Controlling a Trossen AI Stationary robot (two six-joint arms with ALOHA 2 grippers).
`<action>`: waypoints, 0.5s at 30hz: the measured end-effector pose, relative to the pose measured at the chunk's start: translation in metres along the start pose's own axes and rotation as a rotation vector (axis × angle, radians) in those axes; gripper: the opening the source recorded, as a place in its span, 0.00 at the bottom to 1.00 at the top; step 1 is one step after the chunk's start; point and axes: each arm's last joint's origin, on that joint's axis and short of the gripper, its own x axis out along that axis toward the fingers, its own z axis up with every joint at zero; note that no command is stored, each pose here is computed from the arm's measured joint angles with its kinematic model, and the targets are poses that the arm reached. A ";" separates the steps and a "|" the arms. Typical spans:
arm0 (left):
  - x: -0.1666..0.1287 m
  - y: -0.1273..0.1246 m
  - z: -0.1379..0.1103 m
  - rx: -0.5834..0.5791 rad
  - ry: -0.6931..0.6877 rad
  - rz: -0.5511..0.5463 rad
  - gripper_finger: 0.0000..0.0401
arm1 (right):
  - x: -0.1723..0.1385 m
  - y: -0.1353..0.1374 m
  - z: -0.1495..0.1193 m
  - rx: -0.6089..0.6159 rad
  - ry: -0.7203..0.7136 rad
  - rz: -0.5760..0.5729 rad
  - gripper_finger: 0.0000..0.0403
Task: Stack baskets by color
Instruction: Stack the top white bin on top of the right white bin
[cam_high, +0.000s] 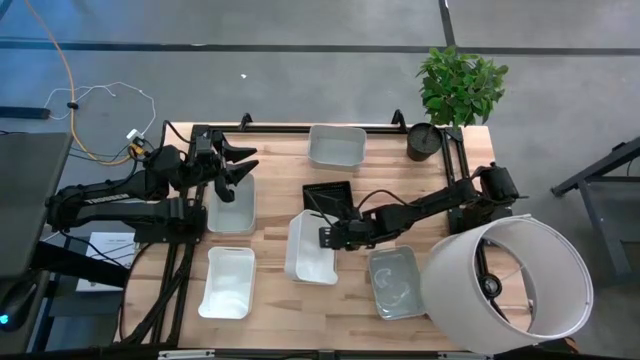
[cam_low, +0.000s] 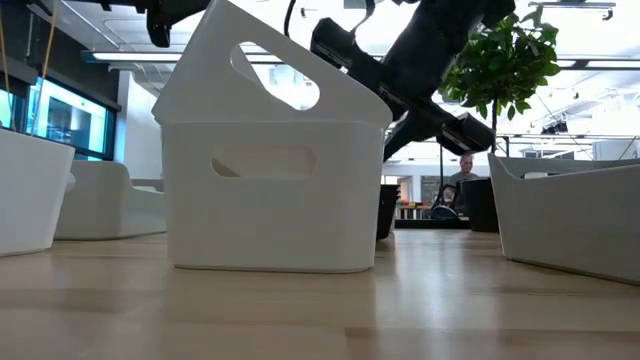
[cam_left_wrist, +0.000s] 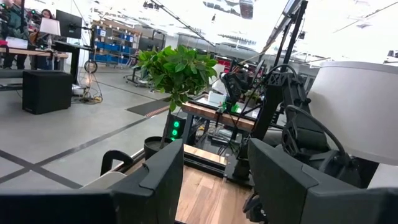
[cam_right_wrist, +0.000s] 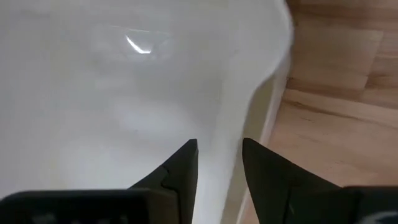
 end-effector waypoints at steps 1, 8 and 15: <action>0.000 0.000 0.000 0.000 0.000 0.000 0.42 | 0.000 0.000 0.000 0.000 0.000 0.001 0.28; 0.000 0.000 0.000 0.000 0.000 0.000 0.42 | 0.000 -0.001 -0.002 -0.001 0.003 -0.006 0.28; 0.000 0.000 0.000 0.000 0.000 0.000 0.42 | 0.000 -0.001 -0.002 0.010 0.003 -0.006 0.28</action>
